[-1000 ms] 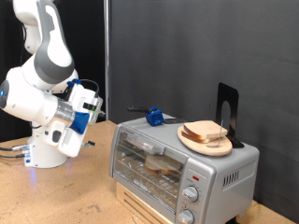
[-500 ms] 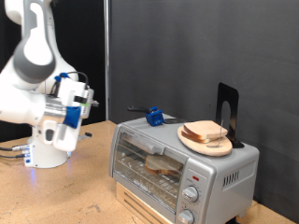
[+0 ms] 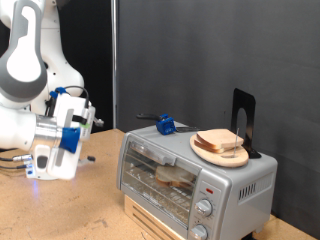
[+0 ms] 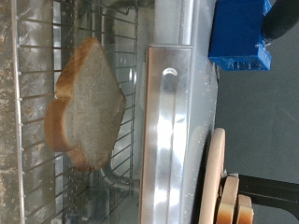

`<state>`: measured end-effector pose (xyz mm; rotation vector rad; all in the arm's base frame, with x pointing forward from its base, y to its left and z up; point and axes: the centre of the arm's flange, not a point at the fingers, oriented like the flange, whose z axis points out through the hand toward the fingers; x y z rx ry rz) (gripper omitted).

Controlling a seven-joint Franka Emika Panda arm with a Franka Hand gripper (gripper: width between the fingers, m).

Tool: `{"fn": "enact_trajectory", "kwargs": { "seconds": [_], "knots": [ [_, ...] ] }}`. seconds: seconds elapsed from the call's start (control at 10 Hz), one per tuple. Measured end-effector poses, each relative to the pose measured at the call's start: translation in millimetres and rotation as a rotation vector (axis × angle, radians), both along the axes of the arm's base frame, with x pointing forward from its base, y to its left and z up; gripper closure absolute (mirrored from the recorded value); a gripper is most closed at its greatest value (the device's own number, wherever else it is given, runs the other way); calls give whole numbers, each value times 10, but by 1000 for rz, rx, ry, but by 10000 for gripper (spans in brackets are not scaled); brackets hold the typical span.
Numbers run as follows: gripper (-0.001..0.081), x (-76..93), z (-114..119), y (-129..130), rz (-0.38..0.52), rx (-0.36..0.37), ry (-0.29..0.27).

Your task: Make a piece of toast with the oven

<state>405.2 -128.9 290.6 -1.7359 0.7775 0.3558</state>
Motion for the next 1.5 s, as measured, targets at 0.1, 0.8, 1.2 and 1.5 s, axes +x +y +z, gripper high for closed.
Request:
{"fn": "enact_trajectory", "kwargs": {
  "seconds": [0.1, 0.8, 1.2, 1.5],
  "knots": [
    [-2, -10, 1, 4, 1, 0, -1],
    [-2, 749, -200, -13, -6, 86, 29],
    [-2, 1168, -323, -49, -76, 93, 43],
    [-2, 1400, -362, -2, -192, 116, 10]
  ]
}}
